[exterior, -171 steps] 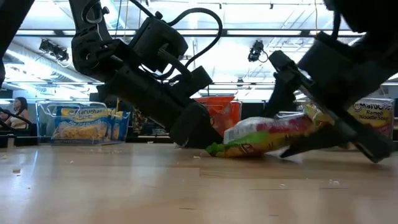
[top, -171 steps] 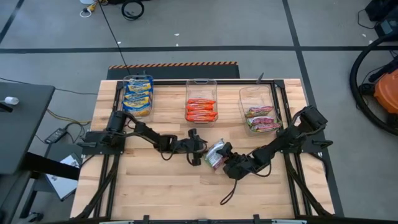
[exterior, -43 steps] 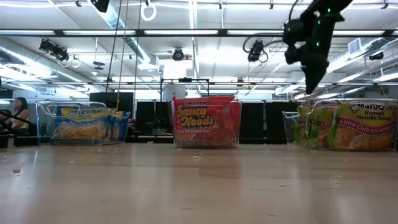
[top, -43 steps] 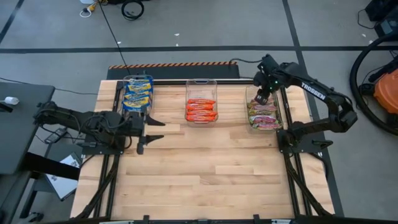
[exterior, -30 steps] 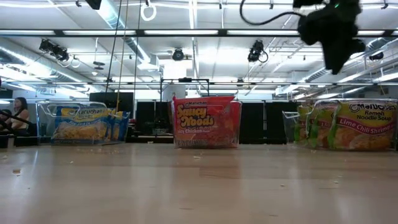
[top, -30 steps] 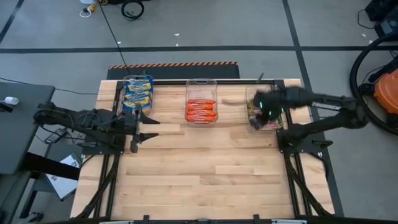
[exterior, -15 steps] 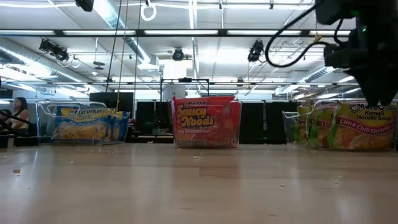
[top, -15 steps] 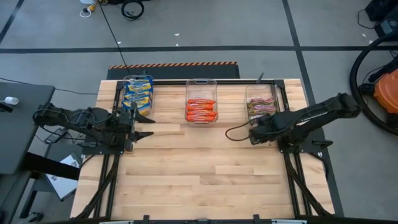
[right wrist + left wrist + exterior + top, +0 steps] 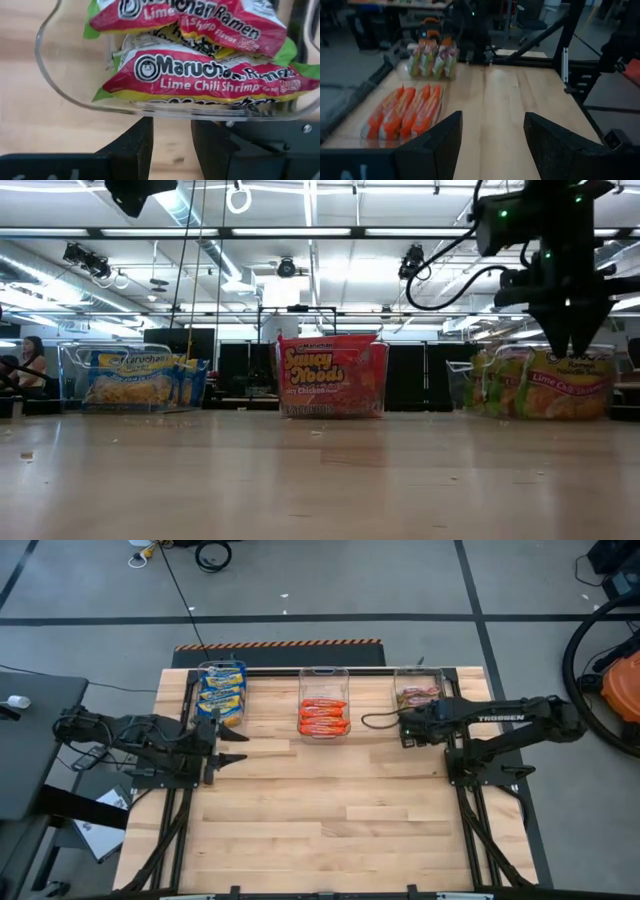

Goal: Sort Maruchan noodles
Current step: Adjust the right transparent bin, then return to Home Position

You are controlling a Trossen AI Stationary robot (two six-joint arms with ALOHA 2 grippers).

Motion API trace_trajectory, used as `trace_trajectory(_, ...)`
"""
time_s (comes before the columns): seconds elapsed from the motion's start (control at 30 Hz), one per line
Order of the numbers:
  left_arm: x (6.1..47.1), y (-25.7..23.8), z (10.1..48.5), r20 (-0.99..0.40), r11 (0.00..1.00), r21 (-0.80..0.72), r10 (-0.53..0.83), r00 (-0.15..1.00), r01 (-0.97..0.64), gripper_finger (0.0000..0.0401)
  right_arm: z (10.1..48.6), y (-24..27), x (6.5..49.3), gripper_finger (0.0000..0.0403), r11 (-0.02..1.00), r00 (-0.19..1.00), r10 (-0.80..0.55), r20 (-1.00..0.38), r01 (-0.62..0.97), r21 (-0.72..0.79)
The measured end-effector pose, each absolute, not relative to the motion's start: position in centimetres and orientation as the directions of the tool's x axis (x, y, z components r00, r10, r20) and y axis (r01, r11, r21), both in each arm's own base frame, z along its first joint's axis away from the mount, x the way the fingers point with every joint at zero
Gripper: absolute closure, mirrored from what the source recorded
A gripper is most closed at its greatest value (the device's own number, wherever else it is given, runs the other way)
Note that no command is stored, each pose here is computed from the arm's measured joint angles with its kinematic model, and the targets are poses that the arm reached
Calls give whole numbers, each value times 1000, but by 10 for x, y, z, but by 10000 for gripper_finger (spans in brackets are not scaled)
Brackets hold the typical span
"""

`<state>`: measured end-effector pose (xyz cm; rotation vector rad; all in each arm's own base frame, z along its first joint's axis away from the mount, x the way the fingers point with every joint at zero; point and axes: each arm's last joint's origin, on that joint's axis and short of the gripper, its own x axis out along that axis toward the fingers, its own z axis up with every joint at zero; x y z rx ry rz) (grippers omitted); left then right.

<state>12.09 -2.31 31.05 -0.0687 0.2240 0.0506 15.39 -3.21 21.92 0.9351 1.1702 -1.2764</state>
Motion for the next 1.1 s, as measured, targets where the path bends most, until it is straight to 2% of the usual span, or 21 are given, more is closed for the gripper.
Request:
trace_trajectory(0.33,121,-23,310,-230,996,-70,31,973,-48,187,221,-63,145,265,111,-106,-278,-955,984,-141)
trace_trajectory(0.5,123,-24,309,-232,995,-81,31,972,-51,203,224,-63,151,265,159,-10,-258,-966,986,-53)
trace_trajectory(0.67,124,-24,311,-209,993,-92,49,977,-70,230,230,-42,153,265,260,75,-283,-956,966,-1)
trace_trajectory(0.8,133,-26,300,-118,994,-86,56,991,-66,259,236,-22,163,265,396,233,-281,-931,912,108)
trace_trajectory(0.9,140,-26,279,-75,996,-76,38,996,-43,290,242,-8,179,265,580,407,-261,-875,791,195)
trace_trajectory(1.0,141,-21,266,-54,994,-84,60,997,-65,333,245,6,199,270,788,621,-219,-753,567,239)
trace_trajectory(1.1,141,-12,256,-40,989,-88,115,993,-119,382,239,19,215,285,936,829,-128,-545,283,210)
